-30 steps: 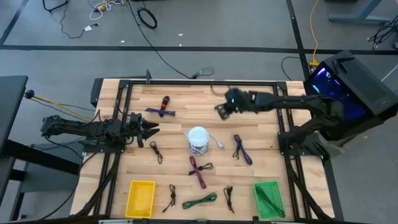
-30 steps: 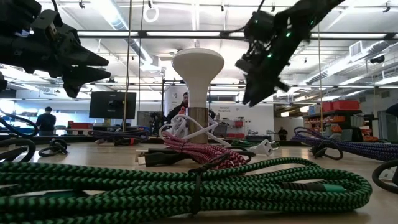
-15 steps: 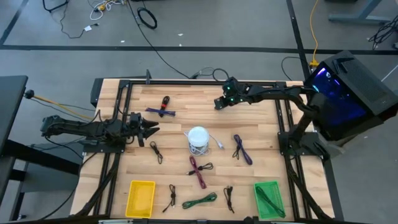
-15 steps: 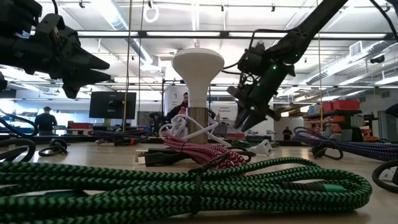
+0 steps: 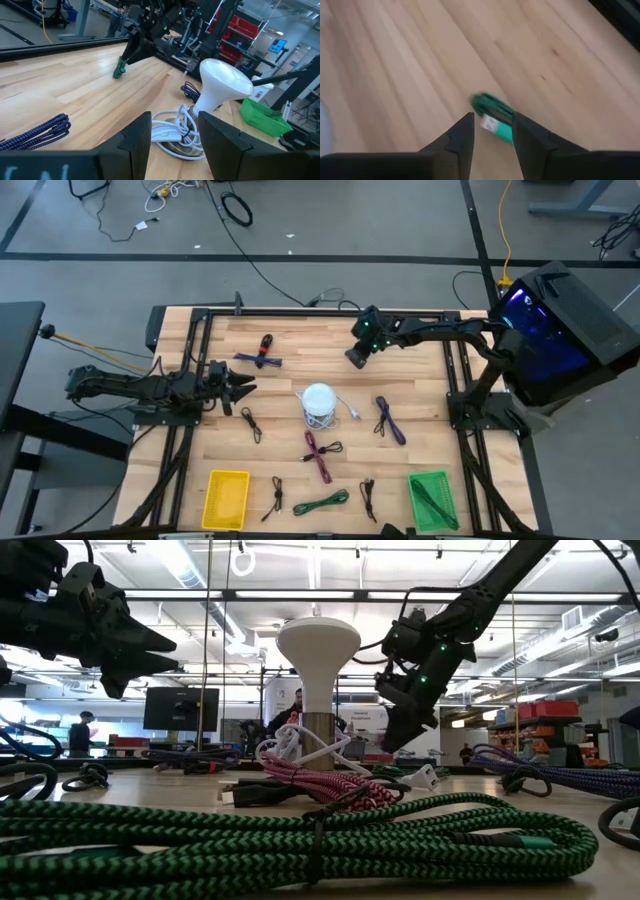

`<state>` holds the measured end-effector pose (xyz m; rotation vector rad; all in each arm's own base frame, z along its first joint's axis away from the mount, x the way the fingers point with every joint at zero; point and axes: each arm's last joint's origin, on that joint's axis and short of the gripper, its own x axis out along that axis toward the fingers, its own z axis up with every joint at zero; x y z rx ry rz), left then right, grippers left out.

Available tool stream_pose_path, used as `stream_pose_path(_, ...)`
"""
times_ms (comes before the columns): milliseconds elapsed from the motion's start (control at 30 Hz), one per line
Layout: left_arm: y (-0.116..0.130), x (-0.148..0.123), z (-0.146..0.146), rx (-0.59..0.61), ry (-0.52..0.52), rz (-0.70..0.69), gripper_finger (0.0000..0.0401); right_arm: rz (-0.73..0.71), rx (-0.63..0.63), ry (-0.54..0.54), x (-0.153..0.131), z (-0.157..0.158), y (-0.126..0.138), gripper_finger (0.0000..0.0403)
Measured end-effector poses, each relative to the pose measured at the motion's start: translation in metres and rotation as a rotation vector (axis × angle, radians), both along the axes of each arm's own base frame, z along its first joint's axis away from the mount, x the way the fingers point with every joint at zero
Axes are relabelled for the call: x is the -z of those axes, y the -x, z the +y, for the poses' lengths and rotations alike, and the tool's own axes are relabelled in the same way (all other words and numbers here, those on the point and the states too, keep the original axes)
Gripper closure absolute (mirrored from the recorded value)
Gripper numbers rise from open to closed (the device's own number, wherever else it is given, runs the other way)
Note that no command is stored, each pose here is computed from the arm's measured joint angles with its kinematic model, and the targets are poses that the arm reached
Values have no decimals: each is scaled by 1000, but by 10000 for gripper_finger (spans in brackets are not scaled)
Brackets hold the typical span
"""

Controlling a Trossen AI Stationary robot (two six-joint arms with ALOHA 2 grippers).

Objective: Pick & Place USB Port
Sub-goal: Put the green charger cable into the green bin

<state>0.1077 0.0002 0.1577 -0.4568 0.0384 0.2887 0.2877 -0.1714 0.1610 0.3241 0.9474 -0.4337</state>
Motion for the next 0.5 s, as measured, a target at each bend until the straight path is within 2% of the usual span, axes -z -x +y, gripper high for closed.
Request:
stream_pose_path(100, 0, 0, 0, 0, -4, 1, 234, 59, 1, 51, 1, 1, 2, 271)
stream_pose_path(333, 0, 0, 0, 0, -25, 8, 234, 84, -88, 75, 2, 10, -2, 253)
stream_pose_path(500, 0, 0, 0, -1, -26, 9, 234, 102, -95, 105, 2, 15, -5, 230)
